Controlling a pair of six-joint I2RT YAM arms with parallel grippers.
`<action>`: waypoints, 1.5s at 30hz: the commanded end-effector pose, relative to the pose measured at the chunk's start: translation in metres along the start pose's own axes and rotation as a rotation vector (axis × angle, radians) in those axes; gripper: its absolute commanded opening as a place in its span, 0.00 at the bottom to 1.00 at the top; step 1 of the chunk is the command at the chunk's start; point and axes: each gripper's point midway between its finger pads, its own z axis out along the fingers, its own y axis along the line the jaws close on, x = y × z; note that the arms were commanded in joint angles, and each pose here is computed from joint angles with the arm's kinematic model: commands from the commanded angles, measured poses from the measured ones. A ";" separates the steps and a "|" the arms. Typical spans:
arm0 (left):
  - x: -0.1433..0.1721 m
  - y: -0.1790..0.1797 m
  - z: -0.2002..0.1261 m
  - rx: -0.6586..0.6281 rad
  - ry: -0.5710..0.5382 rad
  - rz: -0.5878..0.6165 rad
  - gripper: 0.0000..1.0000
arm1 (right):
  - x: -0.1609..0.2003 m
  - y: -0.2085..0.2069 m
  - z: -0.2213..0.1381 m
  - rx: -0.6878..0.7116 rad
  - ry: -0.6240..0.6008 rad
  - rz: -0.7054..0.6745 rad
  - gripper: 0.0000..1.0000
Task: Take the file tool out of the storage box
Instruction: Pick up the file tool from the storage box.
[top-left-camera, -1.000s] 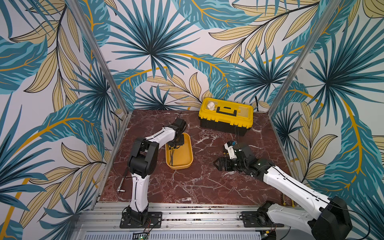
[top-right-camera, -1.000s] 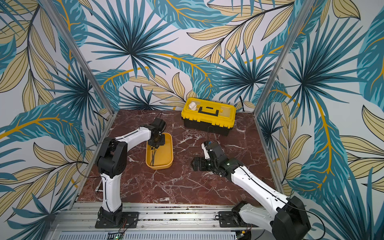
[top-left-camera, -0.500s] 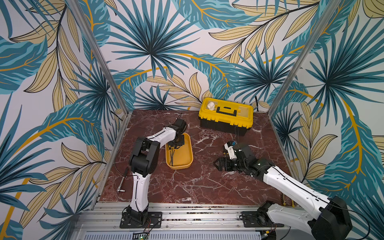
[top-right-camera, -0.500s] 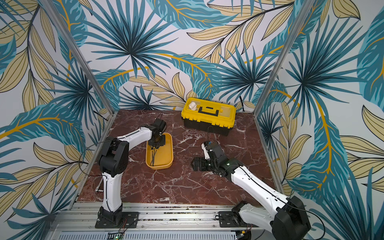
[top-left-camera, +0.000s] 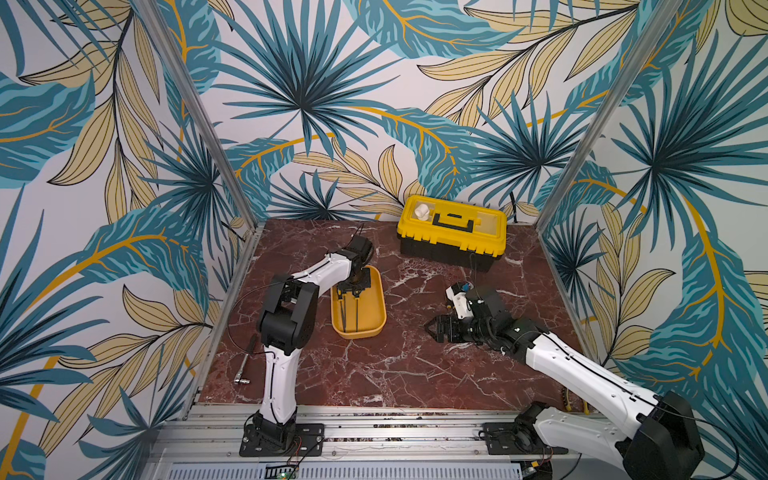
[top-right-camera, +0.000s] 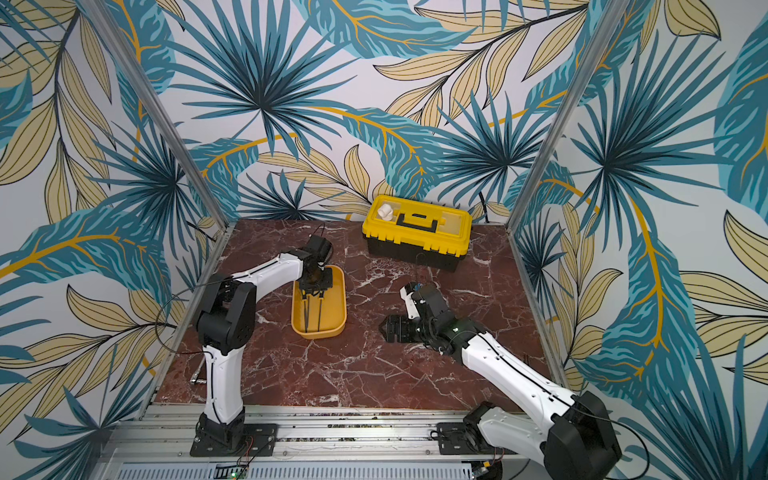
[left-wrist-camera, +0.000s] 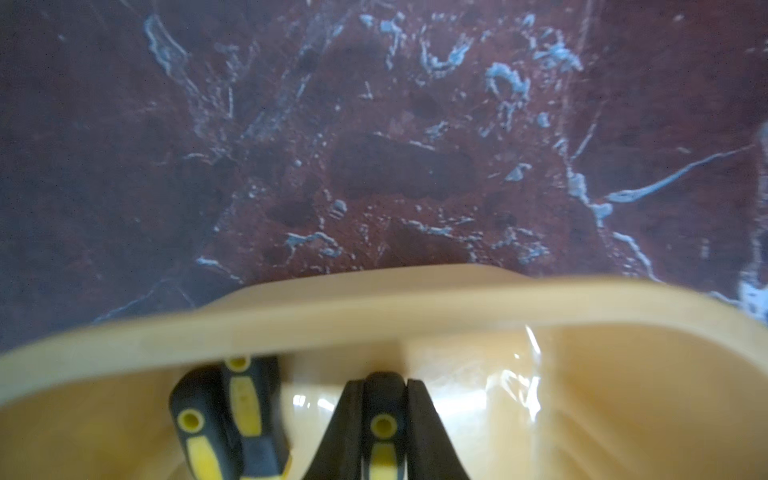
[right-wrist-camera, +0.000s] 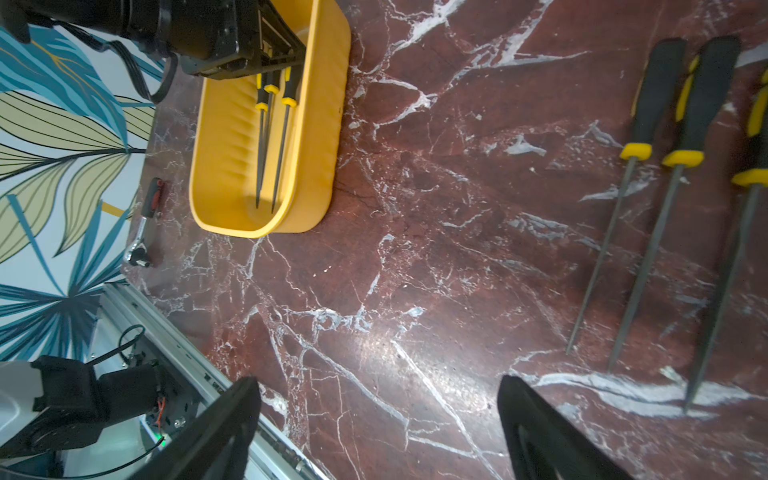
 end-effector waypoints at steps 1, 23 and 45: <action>-0.020 -0.024 -0.047 0.157 -0.095 -0.048 0.16 | -0.005 0.022 -0.001 -0.115 -0.019 0.019 0.89; -0.001 -0.084 -0.148 0.561 -0.125 -0.177 0.12 | -0.035 0.093 0.050 -0.297 -0.013 0.054 0.48; 0.011 -0.102 -0.151 0.590 -0.094 -0.150 0.12 | -0.038 0.105 0.075 -0.301 0.020 0.047 0.27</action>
